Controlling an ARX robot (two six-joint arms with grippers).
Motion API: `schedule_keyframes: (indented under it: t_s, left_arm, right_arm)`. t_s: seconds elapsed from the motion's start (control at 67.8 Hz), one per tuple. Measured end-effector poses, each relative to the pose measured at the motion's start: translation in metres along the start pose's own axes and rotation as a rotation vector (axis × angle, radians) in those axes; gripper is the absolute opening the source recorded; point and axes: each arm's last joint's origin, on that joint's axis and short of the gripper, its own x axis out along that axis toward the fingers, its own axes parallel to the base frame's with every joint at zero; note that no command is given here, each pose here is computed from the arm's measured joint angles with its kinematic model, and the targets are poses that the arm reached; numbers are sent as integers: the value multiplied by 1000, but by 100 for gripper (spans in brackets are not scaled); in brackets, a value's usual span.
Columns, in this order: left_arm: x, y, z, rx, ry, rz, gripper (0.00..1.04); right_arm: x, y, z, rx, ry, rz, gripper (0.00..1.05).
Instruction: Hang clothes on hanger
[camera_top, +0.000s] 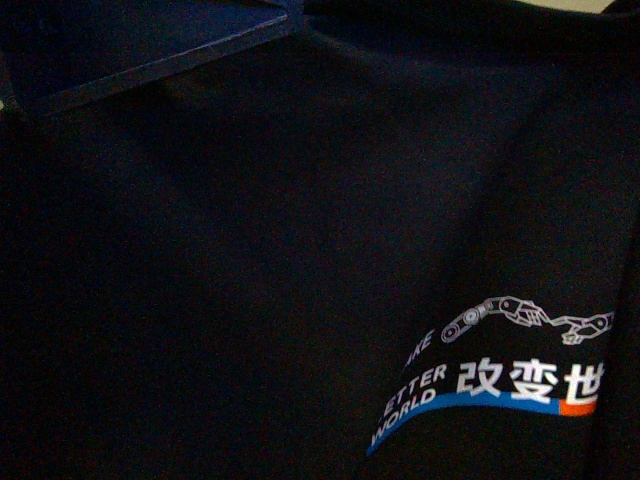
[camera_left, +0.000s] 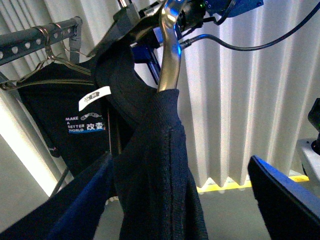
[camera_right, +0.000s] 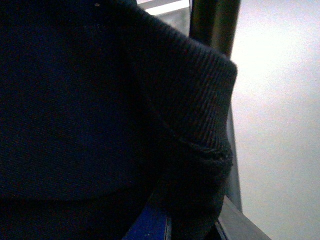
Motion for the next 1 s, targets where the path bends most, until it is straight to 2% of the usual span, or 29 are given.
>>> schedule_keyframes:
  t_s: [0.103,0.266,0.443,0.516,0.635,0.664,0.694,0.767,0.826,0.944,0.989,1.003]
  left_arm:
    - [0,0,0,2,0,0,100]
    - [0,0,0,3,0,-1,98]
    - [0,0,0,3,3,12,98]
    - [0,3,-1,-62,3,313,98]
    - [-12,17,9,-364,-144,724,98]
    - [-17,21,12,-395,-171,810,98]
    - [-26,29,17,-423,-224,987,98]
    - [-44,40,26,-403,-246,1257,98]
    - [-52,41,28,-361,-231,1365,98]
    - [-58,37,29,-262,-190,1442,98]
    - [-61,33,29,-266,-96,1496,92]
    - [-62,29,27,-272,-27,1521,88]
  right_arm:
    - [-2,12,-4,22,12,38,8]
    - [-5,39,-12,64,39,122,7]
    - [-8,59,-18,96,51,163,4]
    - [-10,63,-20,105,59,160,3]
    - [-15,67,-24,127,58,159,3]
    - [-18,68,-26,139,60,159,3]
    - [-21,69,-27,152,63,157,3]
    - [-31,70,-28,189,78,145,3]
    - [-35,69,-29,219,95,126,3]
    - [-42,67,-34,369,180,121,3]
    - [-44,66,-36,429,218,125,3]
    - [-44,66,-37,462,236,128,3]
